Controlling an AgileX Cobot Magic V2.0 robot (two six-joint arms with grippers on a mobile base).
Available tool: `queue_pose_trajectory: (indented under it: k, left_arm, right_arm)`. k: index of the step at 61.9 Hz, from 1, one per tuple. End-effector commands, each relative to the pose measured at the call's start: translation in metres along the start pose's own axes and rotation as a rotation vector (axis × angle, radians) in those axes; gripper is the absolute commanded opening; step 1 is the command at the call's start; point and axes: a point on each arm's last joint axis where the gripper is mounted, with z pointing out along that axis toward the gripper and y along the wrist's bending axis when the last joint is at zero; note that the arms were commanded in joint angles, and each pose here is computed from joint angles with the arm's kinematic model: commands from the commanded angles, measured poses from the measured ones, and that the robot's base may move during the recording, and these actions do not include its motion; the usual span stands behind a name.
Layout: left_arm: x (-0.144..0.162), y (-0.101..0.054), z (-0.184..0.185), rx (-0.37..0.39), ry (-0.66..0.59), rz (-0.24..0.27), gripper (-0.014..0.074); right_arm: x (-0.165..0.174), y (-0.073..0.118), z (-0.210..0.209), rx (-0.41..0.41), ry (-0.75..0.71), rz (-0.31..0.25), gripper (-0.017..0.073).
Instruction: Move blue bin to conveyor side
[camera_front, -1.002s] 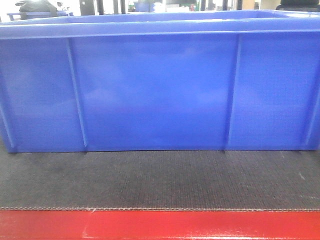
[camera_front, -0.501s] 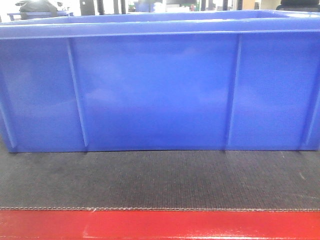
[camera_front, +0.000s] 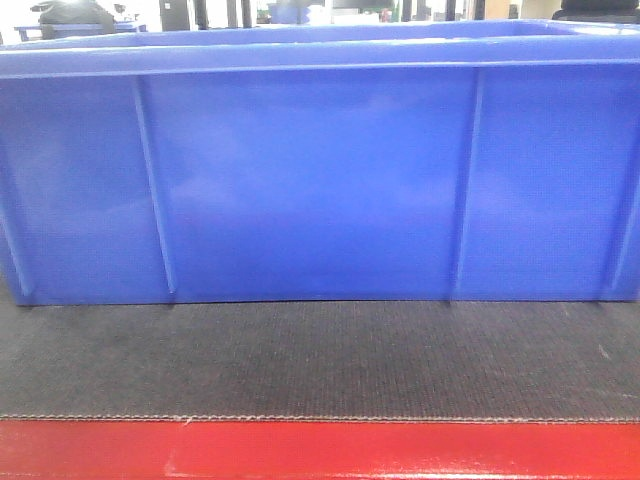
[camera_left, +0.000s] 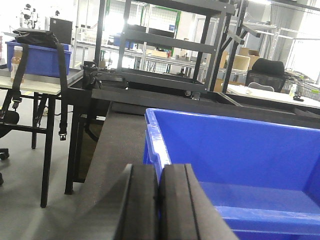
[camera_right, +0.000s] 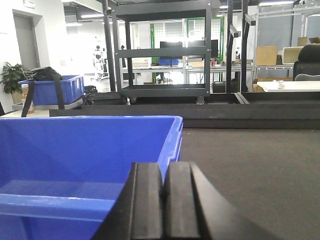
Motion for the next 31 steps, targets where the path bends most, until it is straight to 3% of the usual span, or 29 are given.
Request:
queue_pose_trajectory:
  k: [1,16,31]
  left_arm:
    - [-0.001,0.0,-0.001,-0.001,-0.023,-0.011,-0.001]
    - [-0.001,0.0,-0.001,-0.001,-0.023,-0.011,-0.001]
    - [-0.001,0.0,-0.001,-0.001,-0.023,-0.011,-0.001]
  right_arm:
    - [-0.001,0.0,0.0,0.002,-0.025,-0.011,-0.0081]
    - [0.004,-0.001,0.0,0.009,-0.021,-0.012,-0.0081]
    - [0.023,-0.007,-0.014,0.099,-0.062,-0.025,-0.0081]
